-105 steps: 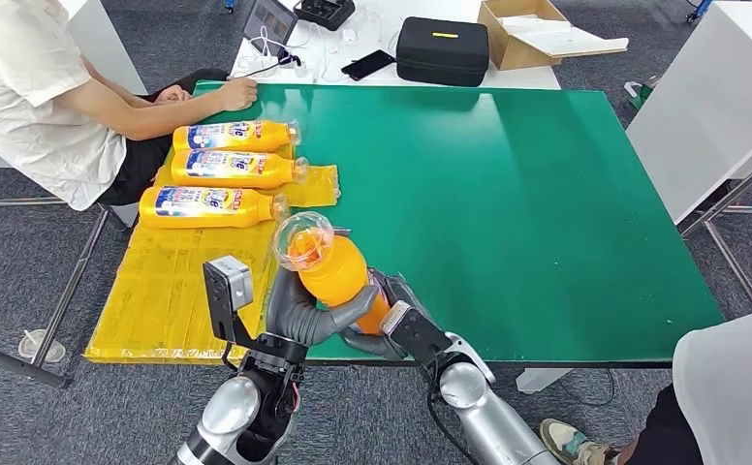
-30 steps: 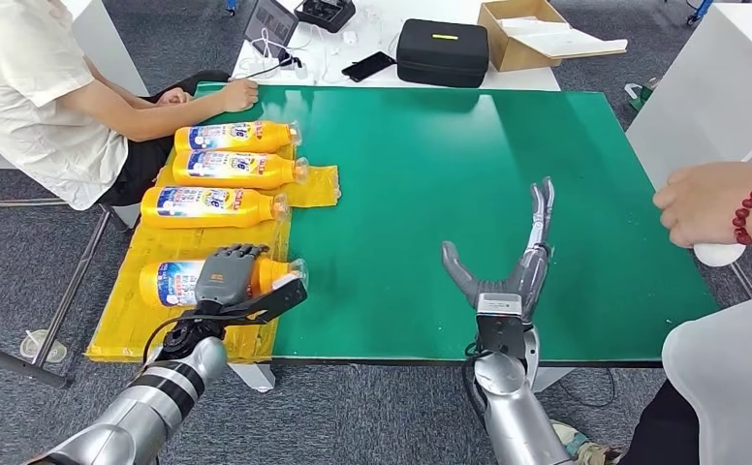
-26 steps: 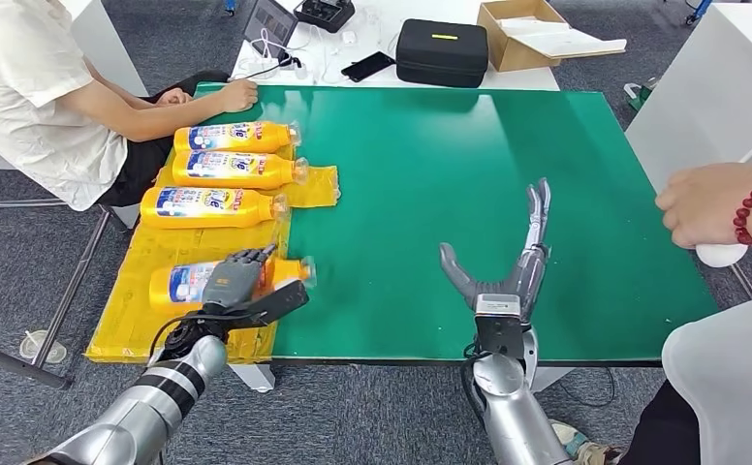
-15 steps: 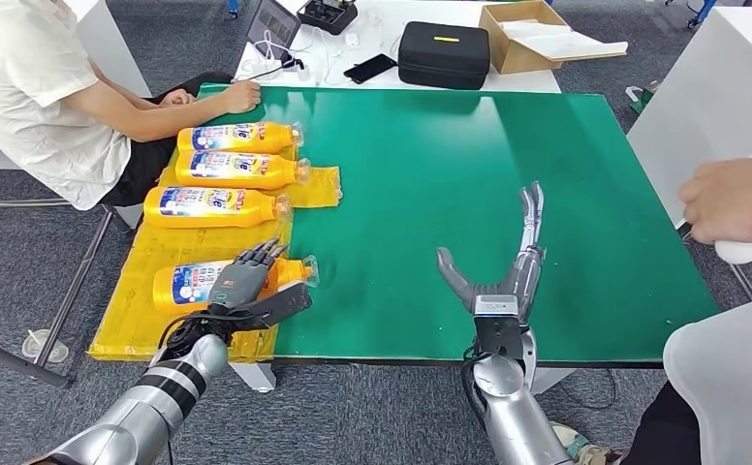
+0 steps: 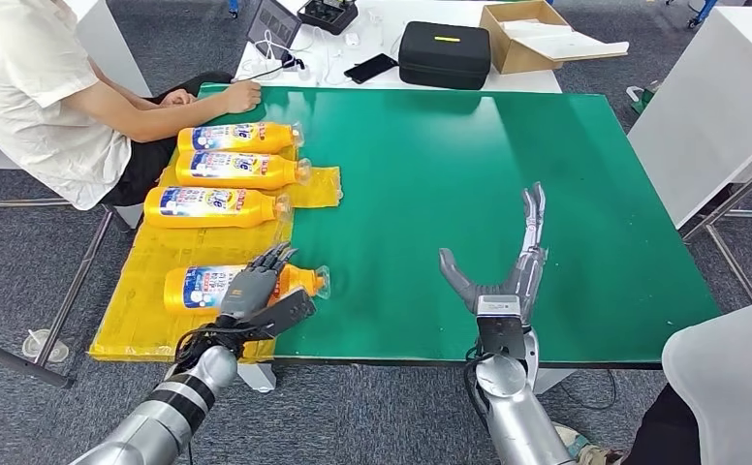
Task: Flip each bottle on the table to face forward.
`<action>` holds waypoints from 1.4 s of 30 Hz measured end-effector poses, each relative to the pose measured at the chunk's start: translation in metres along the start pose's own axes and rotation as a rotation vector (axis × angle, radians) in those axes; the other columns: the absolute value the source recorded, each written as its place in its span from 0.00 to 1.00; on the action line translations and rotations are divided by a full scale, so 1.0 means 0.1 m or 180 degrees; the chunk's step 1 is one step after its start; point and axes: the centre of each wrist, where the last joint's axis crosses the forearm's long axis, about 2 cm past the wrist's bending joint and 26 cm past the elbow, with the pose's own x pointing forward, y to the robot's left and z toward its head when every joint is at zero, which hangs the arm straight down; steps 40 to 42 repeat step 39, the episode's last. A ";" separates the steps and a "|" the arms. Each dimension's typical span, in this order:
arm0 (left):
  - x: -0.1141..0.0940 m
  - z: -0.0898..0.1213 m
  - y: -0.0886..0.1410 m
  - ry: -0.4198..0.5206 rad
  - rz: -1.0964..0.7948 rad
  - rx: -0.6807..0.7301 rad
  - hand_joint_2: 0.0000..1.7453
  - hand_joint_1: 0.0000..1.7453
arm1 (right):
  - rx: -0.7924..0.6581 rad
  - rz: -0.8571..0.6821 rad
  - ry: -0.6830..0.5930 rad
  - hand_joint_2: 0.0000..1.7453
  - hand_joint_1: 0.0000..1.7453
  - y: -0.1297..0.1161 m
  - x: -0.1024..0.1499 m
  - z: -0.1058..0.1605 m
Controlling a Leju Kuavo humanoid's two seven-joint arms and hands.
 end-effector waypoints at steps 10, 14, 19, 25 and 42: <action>0.92 -0.12 -0.08 -0.0911 0.1814 0.1088 1.00 0.00 | -0.0051 0.0078 0.0110 0.00 0.00 -0.10 -0.01 0.18; 1.23 -0.12 0.04 -0.1274 0.2031 0.1339 1.00 0.00 | -0.0101 0.0110 0.0108 0.00 0.00 -0.14 0.00 0.19; 1.44 -0.07 0.08 -0.1517 0.2176 0.1492 1.00 0.00 | -0.0107 -0.0160 0.0270 0.00 0.00 -0.16 -0.01 0.20; 1.57 -0.02 0.06 -0.1589 0.2474 0.1471 1.00 0.00 | -0.0064 -0.0671 0.0511 0.00 0.00 -0.16 -0.03 0.24; 1.50 0.19 -0.23 -0.0721 0.3166 0.2034 1.00 0.00 | 0.0089 -0.0816 0.1109 1.00 0.00 -0.07 0.14 0.53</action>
